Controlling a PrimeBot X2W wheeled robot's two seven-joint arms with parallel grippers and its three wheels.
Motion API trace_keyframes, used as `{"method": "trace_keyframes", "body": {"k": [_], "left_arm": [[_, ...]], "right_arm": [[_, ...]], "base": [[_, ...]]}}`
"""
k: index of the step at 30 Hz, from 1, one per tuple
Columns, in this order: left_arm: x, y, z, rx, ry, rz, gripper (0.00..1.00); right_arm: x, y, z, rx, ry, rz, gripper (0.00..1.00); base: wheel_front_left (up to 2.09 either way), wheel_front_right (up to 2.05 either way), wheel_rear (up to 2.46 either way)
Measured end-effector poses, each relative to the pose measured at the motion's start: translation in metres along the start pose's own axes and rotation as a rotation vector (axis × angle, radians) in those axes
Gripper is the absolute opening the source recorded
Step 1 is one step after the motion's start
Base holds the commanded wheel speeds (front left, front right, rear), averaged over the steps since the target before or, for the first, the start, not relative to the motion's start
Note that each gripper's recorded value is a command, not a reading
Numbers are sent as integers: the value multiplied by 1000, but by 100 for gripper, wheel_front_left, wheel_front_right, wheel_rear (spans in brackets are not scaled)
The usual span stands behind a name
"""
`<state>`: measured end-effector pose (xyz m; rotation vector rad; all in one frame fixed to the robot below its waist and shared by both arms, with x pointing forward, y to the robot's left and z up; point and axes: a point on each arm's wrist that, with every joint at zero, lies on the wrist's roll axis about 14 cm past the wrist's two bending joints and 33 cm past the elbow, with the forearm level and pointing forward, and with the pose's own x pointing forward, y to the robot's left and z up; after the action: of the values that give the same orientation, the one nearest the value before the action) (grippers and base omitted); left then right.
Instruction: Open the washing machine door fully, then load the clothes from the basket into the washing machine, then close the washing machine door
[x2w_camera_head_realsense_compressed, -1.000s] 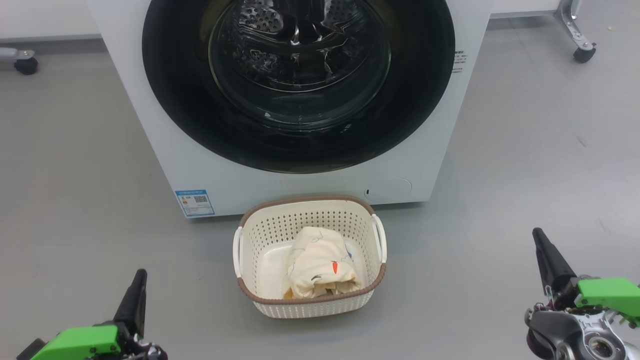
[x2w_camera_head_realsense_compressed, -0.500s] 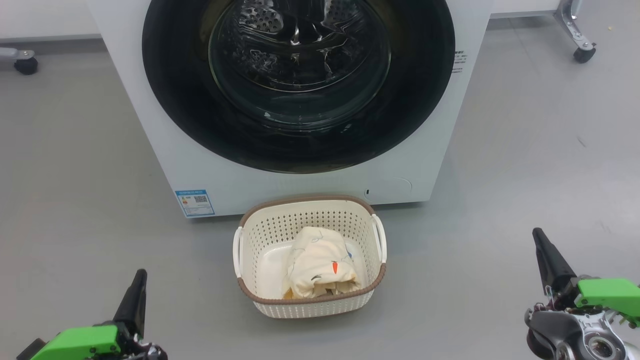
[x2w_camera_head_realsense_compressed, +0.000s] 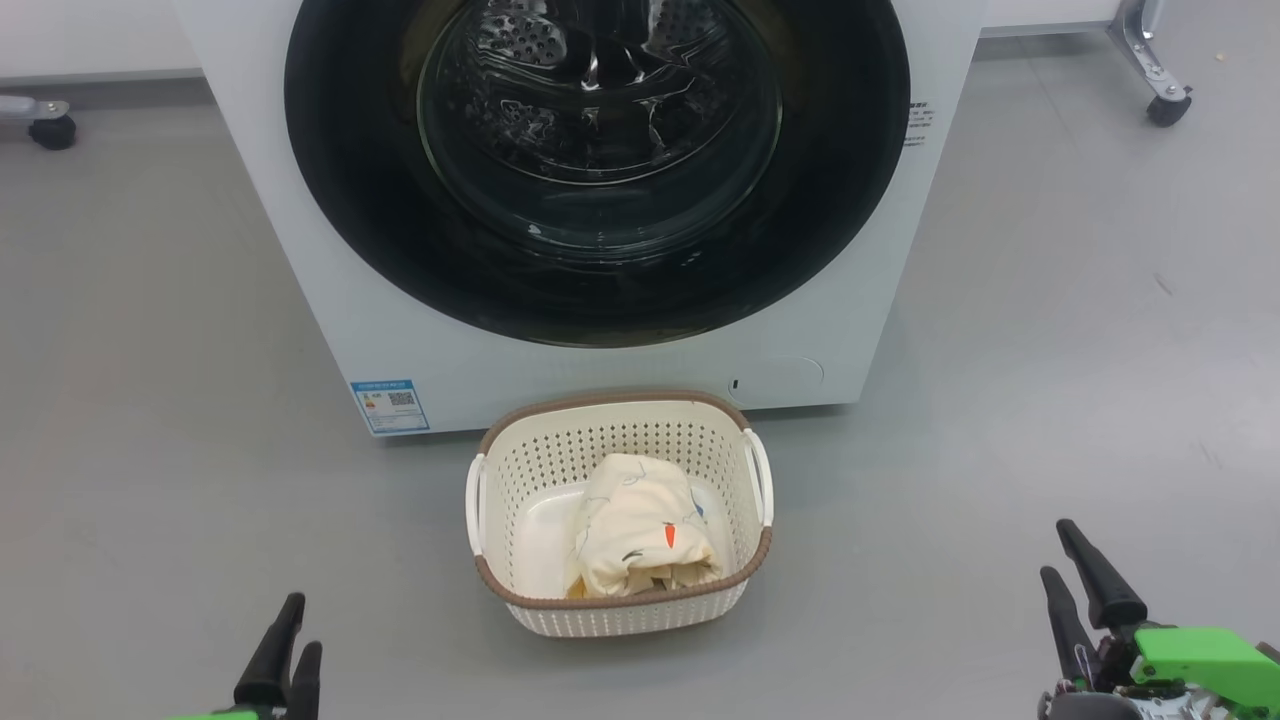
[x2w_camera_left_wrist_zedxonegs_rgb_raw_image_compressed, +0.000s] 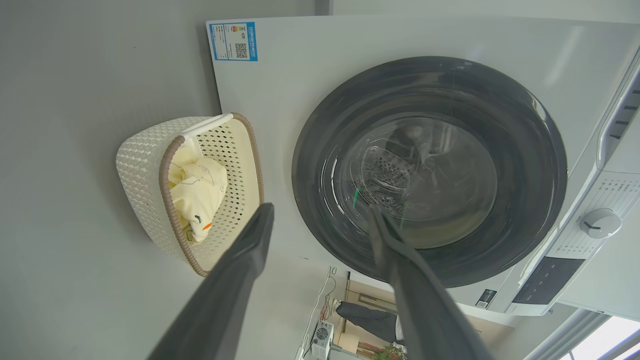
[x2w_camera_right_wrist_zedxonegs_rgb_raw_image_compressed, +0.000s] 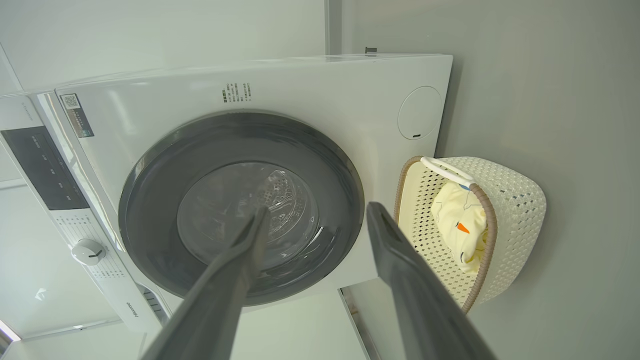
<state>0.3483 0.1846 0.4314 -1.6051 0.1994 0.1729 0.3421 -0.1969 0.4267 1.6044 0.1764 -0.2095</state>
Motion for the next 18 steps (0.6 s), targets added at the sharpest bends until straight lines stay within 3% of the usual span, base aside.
{"method": "trace_keyframes", "body": {"k": [18], "left_arm": [[5, -15, -3, 25, -9, -43, 100]], "right_arm": [[3, 13, 4, -31, -21, 36, 100]], "base": [[0, 0, 0]]}}
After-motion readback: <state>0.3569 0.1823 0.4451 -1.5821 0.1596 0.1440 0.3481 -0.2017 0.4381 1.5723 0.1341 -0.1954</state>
